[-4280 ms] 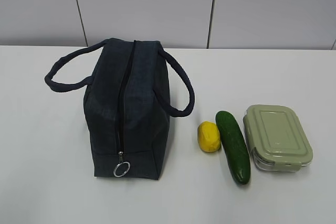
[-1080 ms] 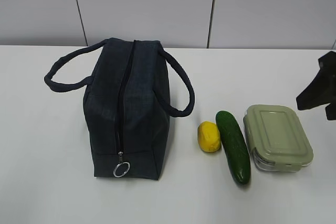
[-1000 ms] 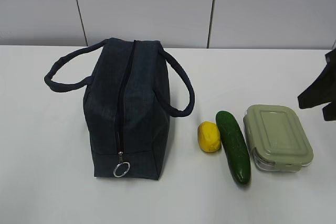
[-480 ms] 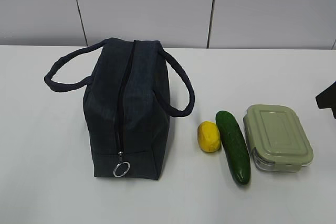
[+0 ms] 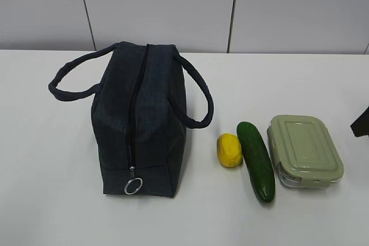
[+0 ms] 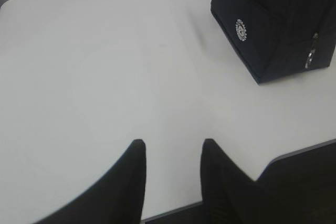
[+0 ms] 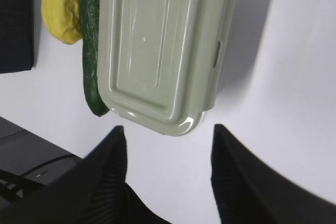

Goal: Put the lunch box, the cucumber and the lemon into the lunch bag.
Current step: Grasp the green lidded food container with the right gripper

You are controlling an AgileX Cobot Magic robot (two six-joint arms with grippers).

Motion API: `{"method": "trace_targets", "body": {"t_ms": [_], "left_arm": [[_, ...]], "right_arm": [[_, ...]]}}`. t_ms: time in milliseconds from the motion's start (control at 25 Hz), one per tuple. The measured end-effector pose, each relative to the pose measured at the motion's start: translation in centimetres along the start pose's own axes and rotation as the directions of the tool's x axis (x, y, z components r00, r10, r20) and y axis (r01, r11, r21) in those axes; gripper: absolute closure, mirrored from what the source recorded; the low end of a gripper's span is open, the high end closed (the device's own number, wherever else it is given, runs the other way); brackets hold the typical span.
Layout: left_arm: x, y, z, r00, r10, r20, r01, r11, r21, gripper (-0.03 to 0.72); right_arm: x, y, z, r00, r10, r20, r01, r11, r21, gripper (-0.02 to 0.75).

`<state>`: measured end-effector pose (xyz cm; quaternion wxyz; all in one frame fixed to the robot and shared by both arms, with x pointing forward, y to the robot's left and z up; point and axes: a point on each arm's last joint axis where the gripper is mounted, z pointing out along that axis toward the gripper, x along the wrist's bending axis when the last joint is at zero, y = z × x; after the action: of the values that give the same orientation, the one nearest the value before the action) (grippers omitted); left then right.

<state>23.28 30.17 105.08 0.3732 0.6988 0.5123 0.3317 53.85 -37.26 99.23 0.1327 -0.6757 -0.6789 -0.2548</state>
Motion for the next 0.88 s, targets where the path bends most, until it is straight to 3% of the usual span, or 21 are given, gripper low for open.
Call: {"method": "trace_targets", "body": {"t_ms": [280, 480, 560, 880], "left_arm": [[0.0, 0.0, 0.0, 1.0, 0.0, 0.0, 0.0, 1.0, 0.0, 0.449], [0.0, 0.0, 0.0, 1.0, 0.0, 0.0, 0.0, 1.0, 0.0, 0.449], [0.0, 0.0, 0.0, 1.0, 0.0, 0.0, 0.0, 1.0, 0.0, 0.449], [0.0, 0.0, 0.0, 1.0, -0.007, 0.0, 0.007, 1.0, 0.0, 0.449]], "right_arm": [[0.5, 0.5, -0.1, 0.998, 0.026, -0.058, -0.029, 0.998, -0.048, 0.341], [0.7, 0.7, -0.1, 0.996, 0.025, -0.08, -0.031, 0.997, -0.068, 0.134], [0.7, 0.7, -0.1, 0.997, -0.021, -0.077, 0.016, 0.997, -0.072, 0.097], [1.1, 1.1, -0.2, 0.986, -0.13, -0.108, 0.117, 0.985, -0.123, 0.199]]}}
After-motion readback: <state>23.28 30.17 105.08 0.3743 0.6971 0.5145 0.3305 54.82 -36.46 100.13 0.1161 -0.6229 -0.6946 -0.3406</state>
